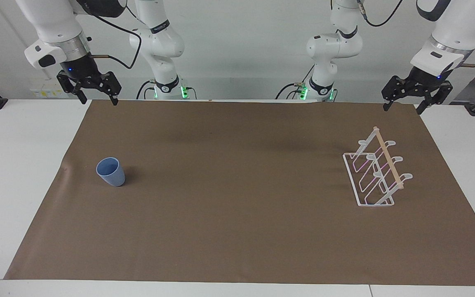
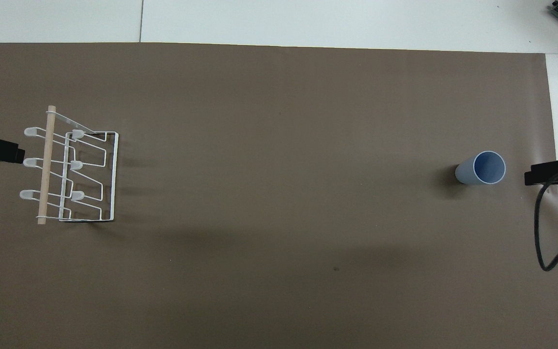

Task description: Hang cup on cup holder

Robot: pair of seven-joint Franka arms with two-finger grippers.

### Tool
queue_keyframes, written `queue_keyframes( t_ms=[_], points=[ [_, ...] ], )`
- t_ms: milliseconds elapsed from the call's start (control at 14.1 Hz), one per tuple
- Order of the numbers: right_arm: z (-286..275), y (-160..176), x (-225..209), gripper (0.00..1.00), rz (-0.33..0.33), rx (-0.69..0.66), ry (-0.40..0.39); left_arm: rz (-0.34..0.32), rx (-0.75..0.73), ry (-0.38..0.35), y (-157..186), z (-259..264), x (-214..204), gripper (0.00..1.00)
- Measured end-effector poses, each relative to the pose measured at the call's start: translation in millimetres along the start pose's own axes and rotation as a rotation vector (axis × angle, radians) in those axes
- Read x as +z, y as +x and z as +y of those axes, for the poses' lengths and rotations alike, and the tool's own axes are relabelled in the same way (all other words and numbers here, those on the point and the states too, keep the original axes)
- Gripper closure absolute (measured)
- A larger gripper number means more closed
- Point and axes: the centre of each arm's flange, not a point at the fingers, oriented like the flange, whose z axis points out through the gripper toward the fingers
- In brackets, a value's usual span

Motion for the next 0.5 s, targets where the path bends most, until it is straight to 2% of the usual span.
queue_keyframes(
  t_ms=[354,496],
  points=[
    [0.0,0.0,0.2,0.0,0.0,0.0,0.0,-0.018,0.002,0.004,-1.8,-0.9,8.9,0.0],
    [0.0,0.0,0.2,0.0,0.0,0.0,0.0,-0.005,-0.015,0.003,-2.3,-7.3,10.4,0.0]
  ],
)
